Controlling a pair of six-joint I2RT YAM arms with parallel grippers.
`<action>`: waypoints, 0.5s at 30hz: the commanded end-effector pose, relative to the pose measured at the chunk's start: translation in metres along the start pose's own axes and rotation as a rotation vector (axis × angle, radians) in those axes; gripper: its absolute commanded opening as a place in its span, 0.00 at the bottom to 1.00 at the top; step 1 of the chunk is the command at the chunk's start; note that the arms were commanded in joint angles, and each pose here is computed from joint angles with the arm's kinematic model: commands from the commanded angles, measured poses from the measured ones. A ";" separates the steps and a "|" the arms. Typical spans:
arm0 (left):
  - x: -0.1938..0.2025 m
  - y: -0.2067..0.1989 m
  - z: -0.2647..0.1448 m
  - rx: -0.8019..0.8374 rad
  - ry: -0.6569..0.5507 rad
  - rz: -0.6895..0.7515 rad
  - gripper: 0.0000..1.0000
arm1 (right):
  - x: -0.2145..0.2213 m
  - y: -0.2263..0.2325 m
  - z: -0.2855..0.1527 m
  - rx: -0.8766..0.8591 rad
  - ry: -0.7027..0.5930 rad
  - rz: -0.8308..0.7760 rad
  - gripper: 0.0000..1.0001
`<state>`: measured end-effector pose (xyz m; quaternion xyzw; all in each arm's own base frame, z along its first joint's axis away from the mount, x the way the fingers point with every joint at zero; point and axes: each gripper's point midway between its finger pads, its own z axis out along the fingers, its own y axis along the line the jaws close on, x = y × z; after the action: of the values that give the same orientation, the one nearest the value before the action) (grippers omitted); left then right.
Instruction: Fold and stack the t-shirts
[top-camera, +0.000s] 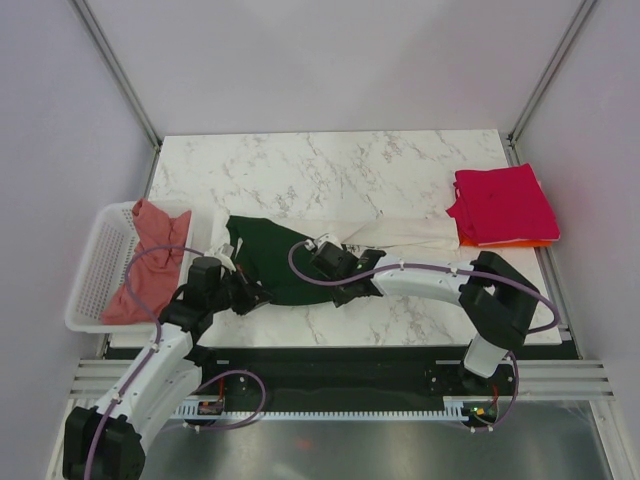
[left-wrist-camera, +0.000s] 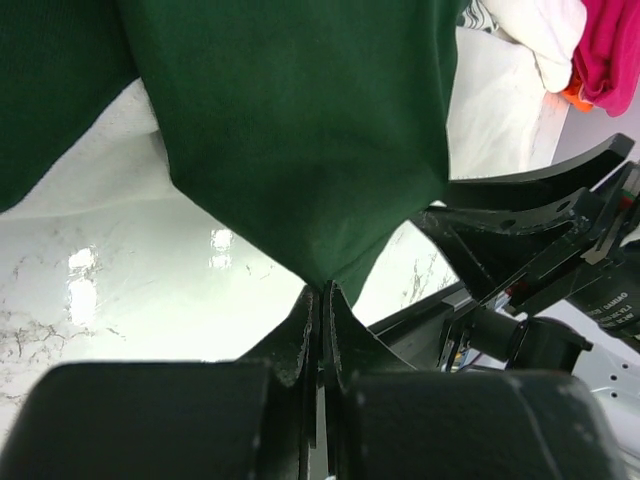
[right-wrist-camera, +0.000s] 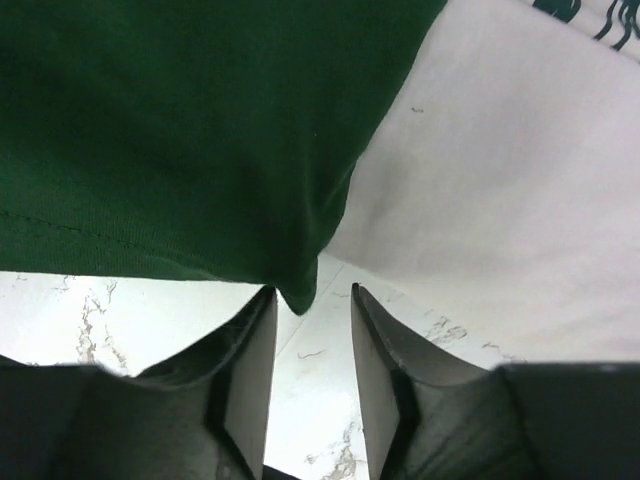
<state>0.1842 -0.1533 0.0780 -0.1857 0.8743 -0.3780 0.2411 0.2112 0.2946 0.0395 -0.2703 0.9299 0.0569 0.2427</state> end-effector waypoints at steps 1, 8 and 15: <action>-0.005 -0.003 0.000 -0.002 -0.029 -0.027 0.02 | -0.004 0.003 -0.003 -0.032 -0.026 -0.002 0.46; -0.002 0.006 0.004 -0.031 -0.020 -0.038 0.02 | 0.001 0.012 -0.012 -0.124 -0.030 0.006 0.53; 0.000 0.009 0.007 -0.034 -0.025 -0.039 0.02 | 0.006 0.007 -0.025 -0.178 -0.078 0.026 0.54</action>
<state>0.1818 -0.1516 0.0666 -0.1984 0.8798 -0.3651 0.2307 0.1892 0.2868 0.0410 -0.2787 0.9263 0.1144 0.2260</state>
